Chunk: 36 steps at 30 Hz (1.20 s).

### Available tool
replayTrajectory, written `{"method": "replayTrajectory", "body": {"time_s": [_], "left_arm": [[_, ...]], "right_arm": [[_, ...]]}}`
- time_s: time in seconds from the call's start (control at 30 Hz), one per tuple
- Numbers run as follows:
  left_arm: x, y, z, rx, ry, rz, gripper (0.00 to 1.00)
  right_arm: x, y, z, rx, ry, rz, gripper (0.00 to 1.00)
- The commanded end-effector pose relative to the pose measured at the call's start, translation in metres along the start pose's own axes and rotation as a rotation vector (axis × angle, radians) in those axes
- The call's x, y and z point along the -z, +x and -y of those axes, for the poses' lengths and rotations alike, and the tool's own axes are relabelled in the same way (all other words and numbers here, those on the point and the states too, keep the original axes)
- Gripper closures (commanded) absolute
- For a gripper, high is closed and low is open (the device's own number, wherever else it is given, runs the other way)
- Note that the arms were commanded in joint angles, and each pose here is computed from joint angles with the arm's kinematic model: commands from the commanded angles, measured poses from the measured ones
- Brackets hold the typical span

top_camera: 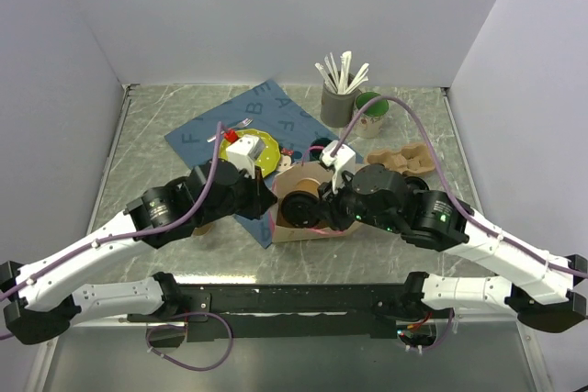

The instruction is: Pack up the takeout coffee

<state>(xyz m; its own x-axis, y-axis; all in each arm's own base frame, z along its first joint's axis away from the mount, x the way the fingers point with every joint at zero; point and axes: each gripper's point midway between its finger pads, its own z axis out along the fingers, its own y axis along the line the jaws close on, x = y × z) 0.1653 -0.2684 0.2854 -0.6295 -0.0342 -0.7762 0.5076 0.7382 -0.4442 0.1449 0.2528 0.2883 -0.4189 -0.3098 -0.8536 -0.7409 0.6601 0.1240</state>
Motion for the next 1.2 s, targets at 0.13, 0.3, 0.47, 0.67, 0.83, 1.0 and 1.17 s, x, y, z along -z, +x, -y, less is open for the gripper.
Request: {"method": "replayTrajectory", "body": {"time_s": [0.13, 0.3, 0.47, 0.67, 0.83, 1.0, 1.17], "left_arm": [[0.011, -0.021, -0.009, -0.009, -0.11, 0.013, 0.99], [0.012, -0.017, -0.017, -0.028, -0.146, 0.003, 0.99], [0.014, -0.011, -0.024, -0.083, -0.167, -0.029, 0.99], [0.021, -0.013, -0.023, -0.105, -0.158, -0.035, 0.99], [0.037, -0.006, -0.003, -0.181, 0.019, -0.032, 0.99], [0.05, -0.003, -0.01, -0.24, 0.031, -0.034, 0.99], [0.055, -0.002, -0.015, -0.246, 0.013, -0.044, 0.99]], "right_arm": [[0.045, -0.046, 0.007, -0.14, 0.025, 0.162, 1.0], [0.067, -0.09, 0.001, -0.195, -0.019, 0.295, 1.0], [0.097, -0.141, -0.001, -0.24, -0.057, 0.472, 1.0], [0.132, -0.191, 0.025, -0.321, 0.033, 0.669, 1.0], [0.134, -0.187, 0.071, -0.398, 0.238, 0.678, 1.0], [0.122, -0.143, 0.11, -0.518, 0.361, 0.576, 1.0], [0.093, -0.063, 0.112, -0.709, 0.348, 0.404, 1.0]]}}
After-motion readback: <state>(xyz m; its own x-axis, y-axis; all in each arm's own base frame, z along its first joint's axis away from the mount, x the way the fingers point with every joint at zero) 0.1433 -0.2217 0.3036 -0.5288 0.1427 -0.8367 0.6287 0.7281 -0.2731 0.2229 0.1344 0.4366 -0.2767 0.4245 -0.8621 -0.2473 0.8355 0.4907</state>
